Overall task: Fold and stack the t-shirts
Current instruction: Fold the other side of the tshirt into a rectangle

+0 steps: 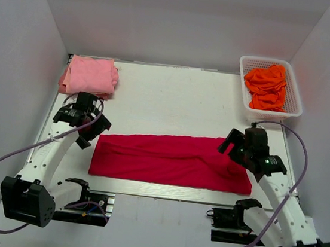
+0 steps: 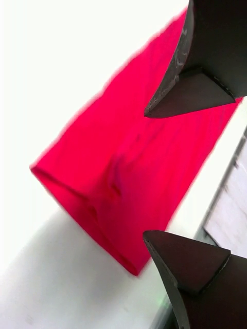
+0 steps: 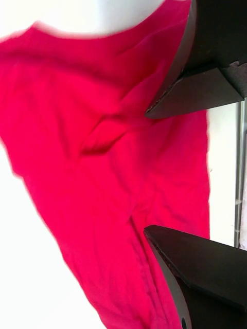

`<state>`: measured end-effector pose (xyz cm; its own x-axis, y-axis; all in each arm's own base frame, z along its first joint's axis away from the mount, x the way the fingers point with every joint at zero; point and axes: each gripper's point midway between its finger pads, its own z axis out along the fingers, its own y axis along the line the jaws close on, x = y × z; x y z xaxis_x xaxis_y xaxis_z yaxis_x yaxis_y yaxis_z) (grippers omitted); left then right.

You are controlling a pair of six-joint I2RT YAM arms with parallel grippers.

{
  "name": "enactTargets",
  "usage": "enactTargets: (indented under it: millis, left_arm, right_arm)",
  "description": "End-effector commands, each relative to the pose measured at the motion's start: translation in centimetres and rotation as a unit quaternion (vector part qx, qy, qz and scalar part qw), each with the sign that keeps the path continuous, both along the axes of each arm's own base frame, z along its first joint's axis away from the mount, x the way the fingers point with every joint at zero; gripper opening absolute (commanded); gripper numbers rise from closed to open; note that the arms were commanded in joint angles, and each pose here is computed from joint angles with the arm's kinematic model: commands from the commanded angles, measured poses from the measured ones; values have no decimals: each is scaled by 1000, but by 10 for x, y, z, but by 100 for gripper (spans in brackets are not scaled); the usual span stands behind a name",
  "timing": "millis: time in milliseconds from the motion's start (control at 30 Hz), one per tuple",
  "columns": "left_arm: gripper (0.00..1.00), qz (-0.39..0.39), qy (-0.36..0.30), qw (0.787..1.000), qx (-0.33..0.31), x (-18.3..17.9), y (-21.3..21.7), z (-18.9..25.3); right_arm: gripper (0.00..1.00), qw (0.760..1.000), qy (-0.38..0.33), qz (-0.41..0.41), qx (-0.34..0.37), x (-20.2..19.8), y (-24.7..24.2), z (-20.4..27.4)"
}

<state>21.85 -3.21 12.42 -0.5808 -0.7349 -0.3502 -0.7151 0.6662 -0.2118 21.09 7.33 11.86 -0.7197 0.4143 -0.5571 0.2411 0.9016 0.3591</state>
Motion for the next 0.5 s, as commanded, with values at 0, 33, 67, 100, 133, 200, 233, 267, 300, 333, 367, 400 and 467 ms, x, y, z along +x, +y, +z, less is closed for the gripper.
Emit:
enactTargets:
  millis: [0, 33, 67, 100, 133, 200, 233, 267, 300, 333, 367, 400, 467]
  left_arm:
    - [100, -19, -44, 999, -2, 25, -5, 16]
    - [100, -34, -67, 997, -11, 41, -11, 19]
    - [100, -50, -78, 995, -31, 49, -20, 22]
    - [100, -56, -80, 994, -42, 54, -25, 21]
    - [100, -72, -90, 992, -59, 63, -34, 18]
    - [100, -82, -59, 992, -72, 64, -43, -4]
    - [100, -88, -49, 992, -75, 64, -45, -12]
    - [100, -96, -35, 992, -78, 62, -50, -22]
    - [100, -101, -10, 992, -77, 57, -53, -36]
    - [100, -101, -3, 992, -76, 55, -53, -44]
    - [100, -107, 15, 991, -79, 45, -56, -57]
    - [100, -107, 22, 991, -78, 40, -55, -64]
    - [100, -99, 56, 990, -87, 16, -57, -83]
  right_arm:
    - [90, 994, -65, 81, 18, 34, 28, 28]
    - [90, 991, -73, 108, 24, 37, 37, 34]
    - [90, 990, -76, 117, 23, 43, 42, 35]
    - [90, 990, -66, 120, 25, 48, 46, 34]
    - [90, 989, -58, 134, 20, 53, 51, 32]
    - [90, 990, -22, 139, 10, 56, 55, 16]
    - [90, 991, -13, 136, 10, 55, 57, 13]
    - [90, 991, -4, 132, 4, 54, 56, 7]
    - [90, 992, 17, 123, 0, 52, 53, -3]
    - [90, 994, 27, 104, -10, 51, 48, -10]
    - [90, 994, 42, 95, -10, 45, 46, -15]
    - [90, 995, 52, 87, -10, 41, 44, -20]
    - [90, 995, 74, 66, -22, 32, 35, -32]
